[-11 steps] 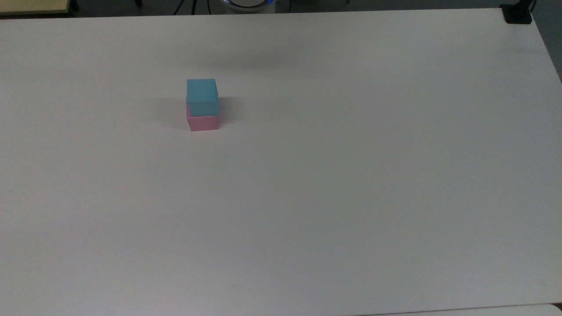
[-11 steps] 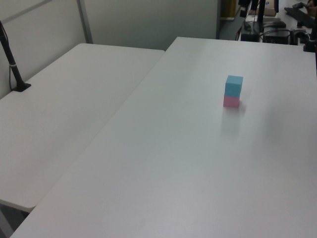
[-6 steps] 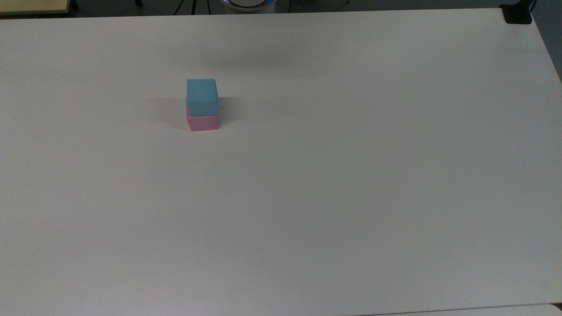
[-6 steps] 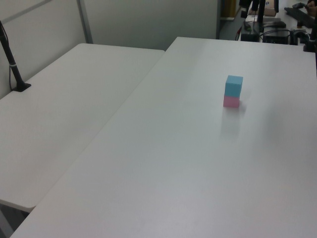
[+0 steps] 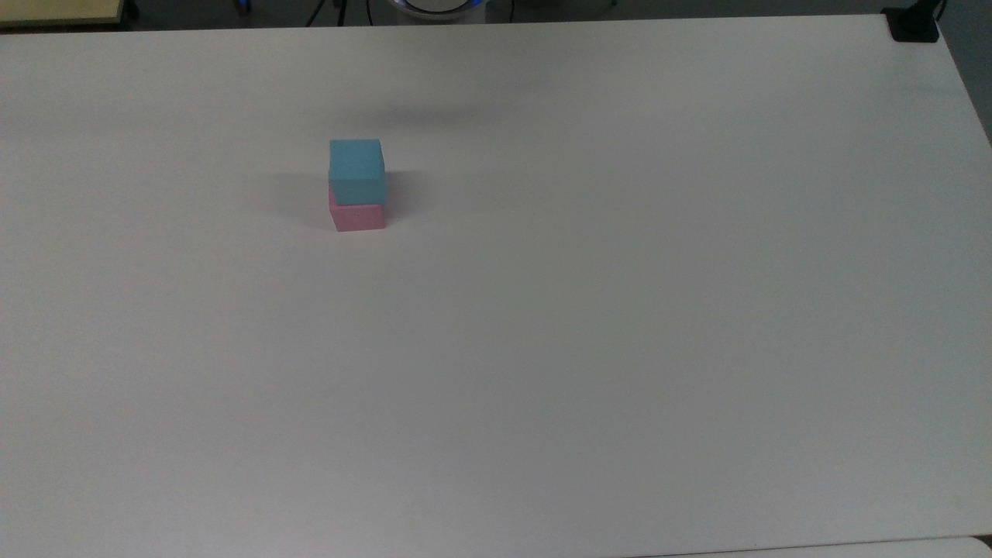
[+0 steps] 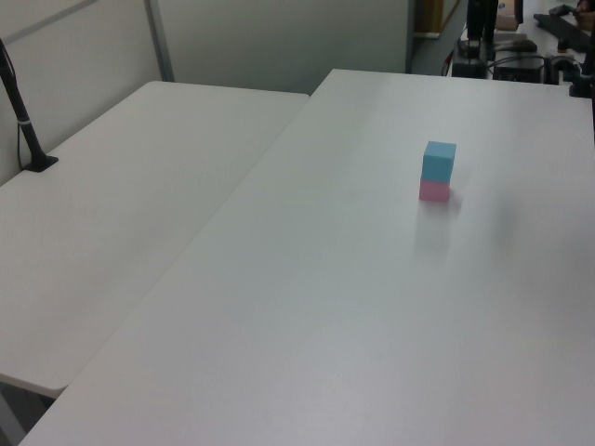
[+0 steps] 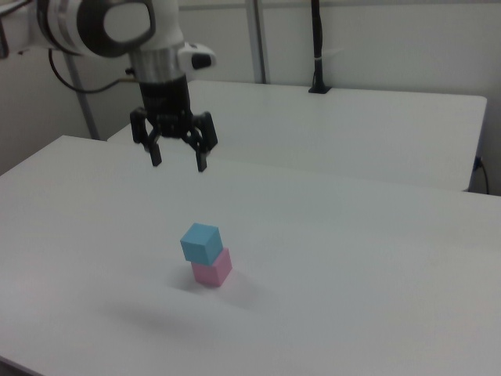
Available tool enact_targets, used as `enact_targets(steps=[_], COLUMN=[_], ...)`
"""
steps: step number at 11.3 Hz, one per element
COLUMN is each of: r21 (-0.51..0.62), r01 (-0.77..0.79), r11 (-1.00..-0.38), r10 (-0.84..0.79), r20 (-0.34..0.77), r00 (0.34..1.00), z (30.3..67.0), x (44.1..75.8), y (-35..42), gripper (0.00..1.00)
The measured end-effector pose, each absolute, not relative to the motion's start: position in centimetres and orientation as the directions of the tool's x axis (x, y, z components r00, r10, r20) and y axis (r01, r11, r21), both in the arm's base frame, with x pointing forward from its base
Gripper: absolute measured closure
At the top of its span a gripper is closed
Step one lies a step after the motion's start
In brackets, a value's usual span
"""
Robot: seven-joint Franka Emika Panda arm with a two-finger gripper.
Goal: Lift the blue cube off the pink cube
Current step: 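Lower the open gripper onto the light-blue cube atop the pink cube, then close the gripper on the light-blue cube and lift it off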
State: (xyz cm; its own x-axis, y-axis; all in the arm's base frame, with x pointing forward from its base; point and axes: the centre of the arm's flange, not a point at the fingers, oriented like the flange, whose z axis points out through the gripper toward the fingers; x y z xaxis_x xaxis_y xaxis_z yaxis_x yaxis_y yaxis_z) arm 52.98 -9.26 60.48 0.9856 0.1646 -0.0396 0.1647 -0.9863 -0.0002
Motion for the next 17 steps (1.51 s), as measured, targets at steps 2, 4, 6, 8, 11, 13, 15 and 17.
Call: enact_targets(steps=[2,4,6,8,11,13,15,17], r21=[-0.018,-0.010,-0.007,0.001,0.013,0.043,0.113,0.139], r01=[0.179,0.177,0.151,0.141,0.136,0.124,0.114,0.108], r11=[-0.984,-0.984,-0.988,-0.990,-0.991,-0.991,-0.987,-0.984], r10=[0.180,0.177,0.151,0.140,0.134,0.120,0.106,0.098], r20=[-0.089,-0.070,-0.083,-0.077,-0.092,-0.079,-0.070,-0.073], r00=[0.980,0.982,0.985,0.987,0.987,0.990,0.992,0.992], z=[56.7,52.5,48.6,46.5,43.7,42.5,41.6,41.1], x=[52.9,53.6,54.4,55.6,56.8,57.7,58.3,58.5], y=[-9.2,-8.8,-7.3,-5.9,-4.3,-3.5,-3.0,-3.1], gripper=[0.00,0.00,0.00,0.00,0.00,0.00,0.00,0.00])
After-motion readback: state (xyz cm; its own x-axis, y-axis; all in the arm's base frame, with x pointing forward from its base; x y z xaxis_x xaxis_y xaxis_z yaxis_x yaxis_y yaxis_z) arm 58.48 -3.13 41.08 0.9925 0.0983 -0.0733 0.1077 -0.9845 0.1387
